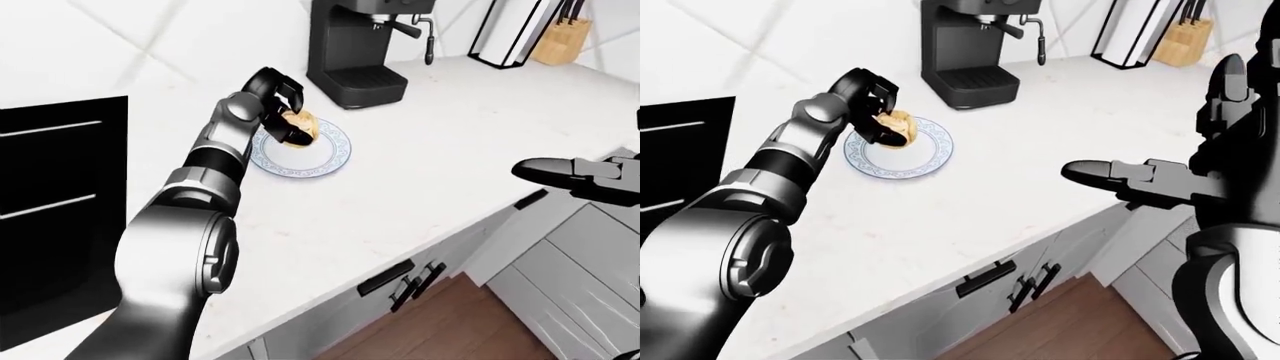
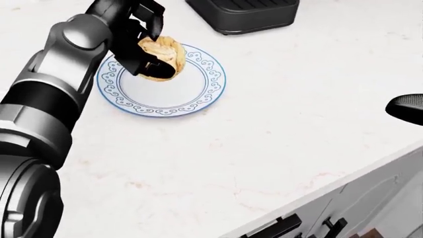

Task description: Place the pastries on the plates.

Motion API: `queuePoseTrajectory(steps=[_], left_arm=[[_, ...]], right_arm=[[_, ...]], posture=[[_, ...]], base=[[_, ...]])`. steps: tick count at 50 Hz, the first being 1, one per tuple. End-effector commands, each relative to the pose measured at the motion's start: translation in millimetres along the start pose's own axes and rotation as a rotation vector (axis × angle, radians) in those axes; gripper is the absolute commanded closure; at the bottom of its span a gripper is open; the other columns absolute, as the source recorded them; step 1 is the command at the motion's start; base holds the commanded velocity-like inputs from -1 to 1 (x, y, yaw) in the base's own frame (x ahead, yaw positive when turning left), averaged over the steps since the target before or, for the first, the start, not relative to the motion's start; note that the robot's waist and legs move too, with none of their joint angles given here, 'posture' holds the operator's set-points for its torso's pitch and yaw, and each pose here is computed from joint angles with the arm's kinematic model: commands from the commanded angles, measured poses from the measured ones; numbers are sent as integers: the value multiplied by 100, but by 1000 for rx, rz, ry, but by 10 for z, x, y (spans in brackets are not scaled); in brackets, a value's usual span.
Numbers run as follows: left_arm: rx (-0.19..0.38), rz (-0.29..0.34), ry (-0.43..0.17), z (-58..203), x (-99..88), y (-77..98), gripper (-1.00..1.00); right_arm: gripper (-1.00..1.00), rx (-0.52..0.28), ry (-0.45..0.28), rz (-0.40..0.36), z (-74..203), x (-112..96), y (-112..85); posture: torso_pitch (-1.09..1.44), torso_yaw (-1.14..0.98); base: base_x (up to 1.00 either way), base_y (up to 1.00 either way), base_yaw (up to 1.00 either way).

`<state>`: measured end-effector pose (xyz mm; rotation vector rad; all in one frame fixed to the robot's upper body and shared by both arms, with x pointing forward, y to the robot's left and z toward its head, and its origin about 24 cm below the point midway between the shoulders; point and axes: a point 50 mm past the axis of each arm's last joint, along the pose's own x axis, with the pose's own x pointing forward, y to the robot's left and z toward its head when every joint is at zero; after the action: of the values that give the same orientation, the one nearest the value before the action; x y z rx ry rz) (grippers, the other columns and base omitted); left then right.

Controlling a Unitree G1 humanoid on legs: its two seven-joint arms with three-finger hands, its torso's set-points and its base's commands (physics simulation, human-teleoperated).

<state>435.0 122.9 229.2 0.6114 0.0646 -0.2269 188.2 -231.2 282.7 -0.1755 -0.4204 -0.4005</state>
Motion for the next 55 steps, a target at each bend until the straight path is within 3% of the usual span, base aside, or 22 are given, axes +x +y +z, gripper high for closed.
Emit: queuePoseTrajectory(steps=[1,13,14,18,22,31,41,55], left_arm=[[10,75,-109,300,-37,163,83],[25,68,-80,195,-17,94,81],[29,68,-79,187,-17,92,71],[37,74,-73,174,-17,97,65],[43,77,-68,157,-16,96,36],[38,81,-58,123,-15,95,0],[36,96,-57,110,-16,103,-100],[17,133,-104,314,-59,269,-100]], right_arm=[[-100,4,-58,-16,86,0,-21],[-100,6,-59,-14,100,3,-15],[-100,5,-58,-14,97,1,-17],[-100,5,-59,-15,100,-3,-25],[-100,5,-59,-16,99,-9,-33],[-100,4,-58,-18,96,-17,-36],[-100,-2,-64,-21,139,-37,-63],[-100,3,-66,-14,141,-16,-31]], posture=[[0,-37],[0,-37],[0,-37],[0,-37],[0,-37],[0,-37],[0,-37],[0,-37]], base=[[0,0,0],[0,0,0],[0,0,0],[0,0,0],[0,0,0],[0,0,0],[0,0,0],[0,0,0]])
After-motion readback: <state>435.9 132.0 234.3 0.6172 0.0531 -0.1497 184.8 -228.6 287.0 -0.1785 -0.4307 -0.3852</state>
